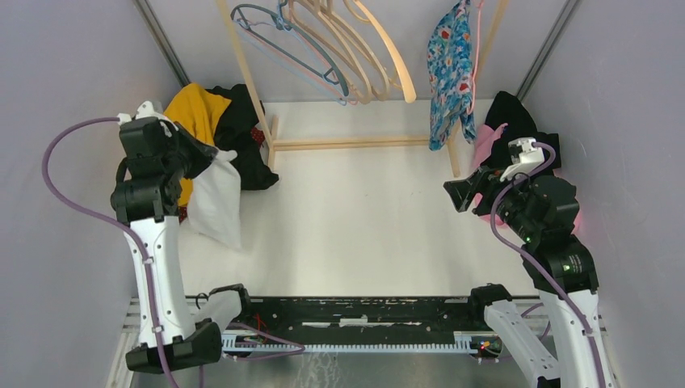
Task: Place the skirt on the hanger
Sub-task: Pick up the skirt from the bin, then flatten out the skirt at the center of the board.
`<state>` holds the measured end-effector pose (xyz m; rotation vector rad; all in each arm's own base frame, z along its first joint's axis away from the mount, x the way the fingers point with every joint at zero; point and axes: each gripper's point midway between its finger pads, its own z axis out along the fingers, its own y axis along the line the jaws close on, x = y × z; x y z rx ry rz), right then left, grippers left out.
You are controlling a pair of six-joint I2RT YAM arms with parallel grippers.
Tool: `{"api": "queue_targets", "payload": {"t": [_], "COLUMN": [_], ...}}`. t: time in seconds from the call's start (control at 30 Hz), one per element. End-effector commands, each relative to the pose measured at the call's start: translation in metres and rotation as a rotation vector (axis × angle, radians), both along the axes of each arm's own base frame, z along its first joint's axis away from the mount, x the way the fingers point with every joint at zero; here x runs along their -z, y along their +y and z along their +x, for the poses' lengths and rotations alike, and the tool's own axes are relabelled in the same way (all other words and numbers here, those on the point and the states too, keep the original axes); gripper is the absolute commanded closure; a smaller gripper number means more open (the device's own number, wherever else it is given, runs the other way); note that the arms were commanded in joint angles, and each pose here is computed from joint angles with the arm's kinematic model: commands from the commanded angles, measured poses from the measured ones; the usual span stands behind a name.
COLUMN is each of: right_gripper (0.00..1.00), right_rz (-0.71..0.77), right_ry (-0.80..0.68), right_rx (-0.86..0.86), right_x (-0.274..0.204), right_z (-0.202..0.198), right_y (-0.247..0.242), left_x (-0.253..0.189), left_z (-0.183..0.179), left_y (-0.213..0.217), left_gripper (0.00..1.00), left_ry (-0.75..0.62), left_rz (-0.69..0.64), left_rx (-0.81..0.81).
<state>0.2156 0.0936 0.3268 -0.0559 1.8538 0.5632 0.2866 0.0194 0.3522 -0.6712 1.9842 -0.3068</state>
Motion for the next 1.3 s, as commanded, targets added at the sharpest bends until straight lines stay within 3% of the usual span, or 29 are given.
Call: {"api": "queue_targets", "payload": {"t": [0.0, 0.13, 0.33, 0.57, 0.73, 0.97, 1.27], "right_gripper": [0.26, 0.26, 0.26, 0.27, 0.39, 0.49, 0.46], "right_rz": [0.007, -0.001, 0.022, 0.023, 0.08, 0.179, 0.152], "right_ry": [-0.056, -0.045, -0.013, 0.032, 0.097, 0.241, 0.339], "right_rx": [-0.021, -0.041, -0.074, -0.142, -0.334, -0.47, -0.517], "right_x": [-0.023, -0.021, -0.01, 0.009, 0.03, 0.079, 0.129], "right_z": [-0.007, -0.006, -0.003, -0.006, -0.015, -0.018, -0.003], "right_y": [0.002, 0.004, 0.012, 0.022, 0.051, 0.078, 0.112], "left_x": [0.008, 0.021, 0.032, 0.051, 0.062, 0.03, 0.001], "left_z": [-0.016, -0.031, -0.064, -0.09, -0.097, -0.097, -0.105], "left_y": [-0.053, -0.109, -0.175, -0.257, -0.313, -0.344, -0.346], "left_gripper": [0.97, 0.97, 0.97, 0.97, 0.97, 0.97, 0.97], "left_ry": [-0.024, -0.028, 0.01, 0.078, 0.107, 0.047, 0.002], "left_rz": [-0.137, -0.302, -0.346, -0.298, -0.226, -0.245, -0.27], "left_rx": [0.211, 0.412, 0.585, 0.771, 0.871, 0.951, 1.007]}}
